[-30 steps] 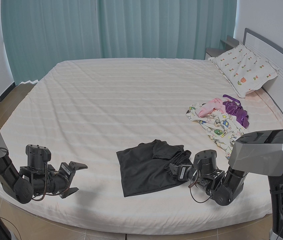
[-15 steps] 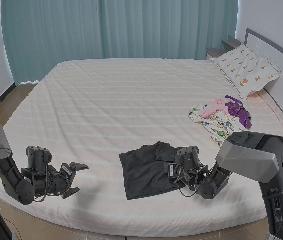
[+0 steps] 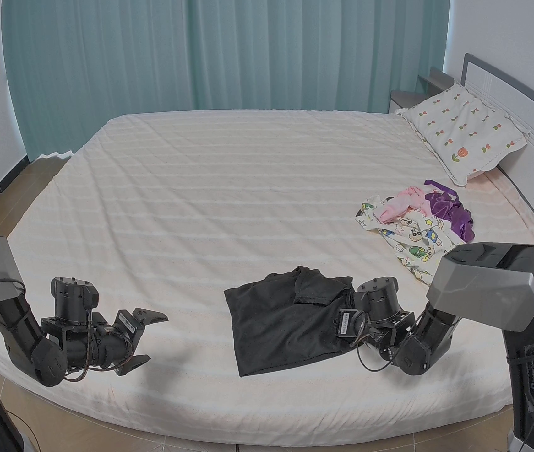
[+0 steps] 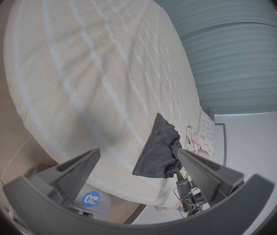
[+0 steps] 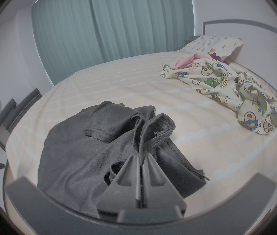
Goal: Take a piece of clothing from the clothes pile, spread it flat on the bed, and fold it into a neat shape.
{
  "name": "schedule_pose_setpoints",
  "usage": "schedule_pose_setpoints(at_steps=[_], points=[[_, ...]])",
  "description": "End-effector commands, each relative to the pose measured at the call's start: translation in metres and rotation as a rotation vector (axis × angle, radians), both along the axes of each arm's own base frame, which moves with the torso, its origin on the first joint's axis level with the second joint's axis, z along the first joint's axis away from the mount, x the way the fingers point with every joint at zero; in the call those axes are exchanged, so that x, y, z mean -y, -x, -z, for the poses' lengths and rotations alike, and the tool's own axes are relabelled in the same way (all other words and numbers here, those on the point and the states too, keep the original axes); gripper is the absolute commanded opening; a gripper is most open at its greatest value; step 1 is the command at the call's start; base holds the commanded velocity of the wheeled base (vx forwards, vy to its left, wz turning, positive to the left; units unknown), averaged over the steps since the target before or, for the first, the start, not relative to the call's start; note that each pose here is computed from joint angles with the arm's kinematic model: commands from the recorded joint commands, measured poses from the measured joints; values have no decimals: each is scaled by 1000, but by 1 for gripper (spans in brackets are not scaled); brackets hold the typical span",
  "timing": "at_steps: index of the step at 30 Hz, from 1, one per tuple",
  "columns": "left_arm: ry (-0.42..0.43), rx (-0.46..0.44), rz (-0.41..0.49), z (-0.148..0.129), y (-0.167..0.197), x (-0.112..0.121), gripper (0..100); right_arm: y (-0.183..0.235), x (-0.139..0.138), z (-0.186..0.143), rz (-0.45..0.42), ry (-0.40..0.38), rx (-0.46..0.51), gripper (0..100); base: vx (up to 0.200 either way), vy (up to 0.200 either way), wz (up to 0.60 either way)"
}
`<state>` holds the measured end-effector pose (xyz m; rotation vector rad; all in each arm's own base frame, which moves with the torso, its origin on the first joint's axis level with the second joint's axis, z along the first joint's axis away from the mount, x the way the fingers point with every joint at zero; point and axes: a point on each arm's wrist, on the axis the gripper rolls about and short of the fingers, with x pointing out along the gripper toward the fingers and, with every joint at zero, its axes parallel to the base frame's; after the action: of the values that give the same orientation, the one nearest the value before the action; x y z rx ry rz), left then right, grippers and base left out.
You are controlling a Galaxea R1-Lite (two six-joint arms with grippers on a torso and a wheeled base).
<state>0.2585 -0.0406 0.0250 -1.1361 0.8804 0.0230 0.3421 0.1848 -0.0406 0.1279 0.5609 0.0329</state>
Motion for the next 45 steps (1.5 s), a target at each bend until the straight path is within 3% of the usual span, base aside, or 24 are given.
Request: schedule_pose_setpoints(at_steps=[1, 6, 15, 16, 22, 29, 34, 37, 42, 45], points=[[0, -5, 0, 1, 0, 0, 100, 3, 18, -16, 18, -49, 6, 0, 0, 0, 0], [-1, -6, 0, 2, 0, 0, 100, 13, 56, -19, -46, -145, -95, 0, 0, 0, 0], [-3, -6, -3, 2, 0, 0, 100, 3, 77, -12, -108, -195, -131, 0, 0, 0, 0], [-4, -6, -4, 2, 0, 0, 100, -2, 82, -9, -106, -180, -125, 100, 0, 0, 0], [-5, -7, -3, 2, 0, 0, 100, -19, 99, -10, -79, -155, -81, 100, 0, 0, 0], [-7, -6, -4, 3, -1, 0, 100, -36, 92, -51, -93, -197, 55, 100, 0, 0, 0], [-7, -6, -4, 3, -1, 0, 100, -28, 45, -61, -183, -252, 69, 100, 0, 0, 0], [-7, -6, -2, 3, -1, 1, 100, -22, 7, -61, -235, -315, 26, 100, 0, 0, 0], [-8, -6, -5, 3, -1, 0, 100, -23, -27, -52, -221, -404, -87, 100, 0, 0, 0], [-8, -8, -3, 3, -1, 1, 100, -27, -34, -41, -207, -411, -129, 100, 0, 0, 0]])
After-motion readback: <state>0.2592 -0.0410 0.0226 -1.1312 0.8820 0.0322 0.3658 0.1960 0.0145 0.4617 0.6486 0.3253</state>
